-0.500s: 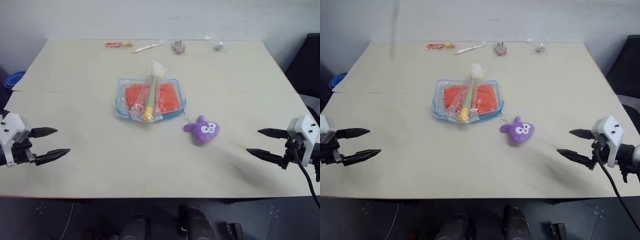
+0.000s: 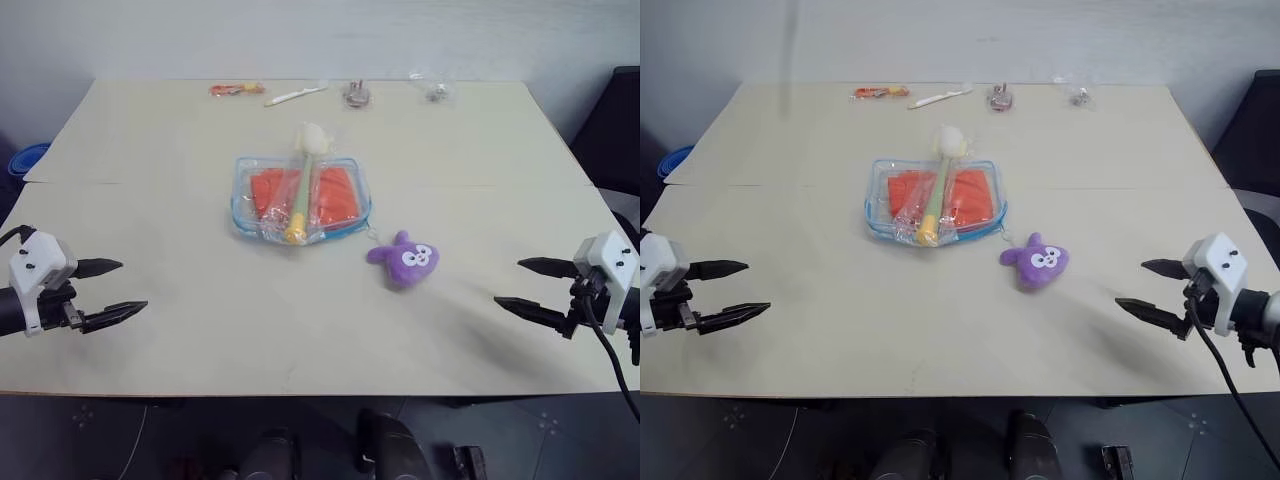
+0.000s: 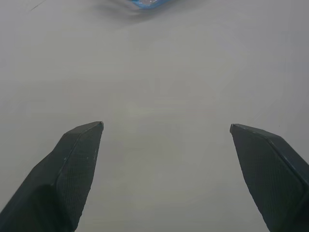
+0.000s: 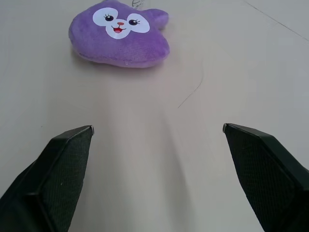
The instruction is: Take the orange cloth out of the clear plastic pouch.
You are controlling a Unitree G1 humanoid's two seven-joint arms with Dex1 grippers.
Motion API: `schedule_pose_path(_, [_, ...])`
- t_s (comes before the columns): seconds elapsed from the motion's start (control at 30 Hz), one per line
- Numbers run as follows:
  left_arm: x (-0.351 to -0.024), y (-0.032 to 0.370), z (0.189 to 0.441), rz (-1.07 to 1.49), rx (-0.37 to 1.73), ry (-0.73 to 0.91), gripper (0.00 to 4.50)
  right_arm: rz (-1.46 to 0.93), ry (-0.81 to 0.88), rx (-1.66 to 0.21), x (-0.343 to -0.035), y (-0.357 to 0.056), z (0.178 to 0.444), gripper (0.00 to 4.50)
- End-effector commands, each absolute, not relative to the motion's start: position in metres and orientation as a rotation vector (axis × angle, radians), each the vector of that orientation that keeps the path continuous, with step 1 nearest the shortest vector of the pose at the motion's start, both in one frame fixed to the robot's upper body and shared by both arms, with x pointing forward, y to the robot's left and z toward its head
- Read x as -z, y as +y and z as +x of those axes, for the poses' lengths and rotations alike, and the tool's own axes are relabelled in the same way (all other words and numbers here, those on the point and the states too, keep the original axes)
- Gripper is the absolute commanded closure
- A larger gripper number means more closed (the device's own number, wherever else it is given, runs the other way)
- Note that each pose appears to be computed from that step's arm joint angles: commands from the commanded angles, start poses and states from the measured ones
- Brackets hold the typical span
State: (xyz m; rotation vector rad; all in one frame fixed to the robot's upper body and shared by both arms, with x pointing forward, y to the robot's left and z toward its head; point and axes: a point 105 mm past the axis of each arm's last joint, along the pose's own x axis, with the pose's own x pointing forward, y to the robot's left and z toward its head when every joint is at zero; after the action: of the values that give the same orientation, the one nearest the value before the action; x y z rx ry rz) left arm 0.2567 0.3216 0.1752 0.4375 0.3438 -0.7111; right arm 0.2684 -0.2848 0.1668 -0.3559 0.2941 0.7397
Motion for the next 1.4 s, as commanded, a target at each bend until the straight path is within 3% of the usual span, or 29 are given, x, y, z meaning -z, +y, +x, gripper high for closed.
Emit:
schedule_pose_path(0.03, [-0.186, 0.323, 0.258, 0.420, 0.698, 0.312, 0.03, -0.357, 0.249, -0.737, -0.181, -0.283, 0.266, 0.00])
schedule_pose_path(0.5, [-0.194, 0.313, 0.264, 0.427, 0.696, 0.275, 0.03, -0.327, 0.211, -0.749, -0.185, -0.270, 0.265, 0.00])
schedule_pose_path(0.63, [-0.213, 0.286, 0.284, 0.314, 0.642, 0.222, 0.03, -0.348, 0.163, -0.774, -0.190, -0.248, 0.262, 0.00])
schedule_pose_path(0.77, [-0.227, 0.220, 0.302, 0.230, 0.709, 0.255, 0.03, -0.312, 0.066, -0.840, -0.204, -0.207, 0.256, 0.00])
schedule_pose_path(0.97, [-0.246, 0.151, 0.355, 0.142, 0.583, 0.353, 0.03, -0.268, -0.046, -0.933, -0.220, -0.149, 0.244, 0.00])
schedule_pose_path(1.23, [-0.239, 0.108, 0.411, 0.090, 0.479, 0.444, 0.03, -0.334, -0.106, -0.951, -0.232, -0.128, 0.240, 0.00])
schedule_pose_path(1.4, [-0.223, 0.086, 0.427, 0.084, 0.510, 0.491, 0.03, -0.366, -0.147, -0.922, -0.244, -0.127, 0.241, 0.00])
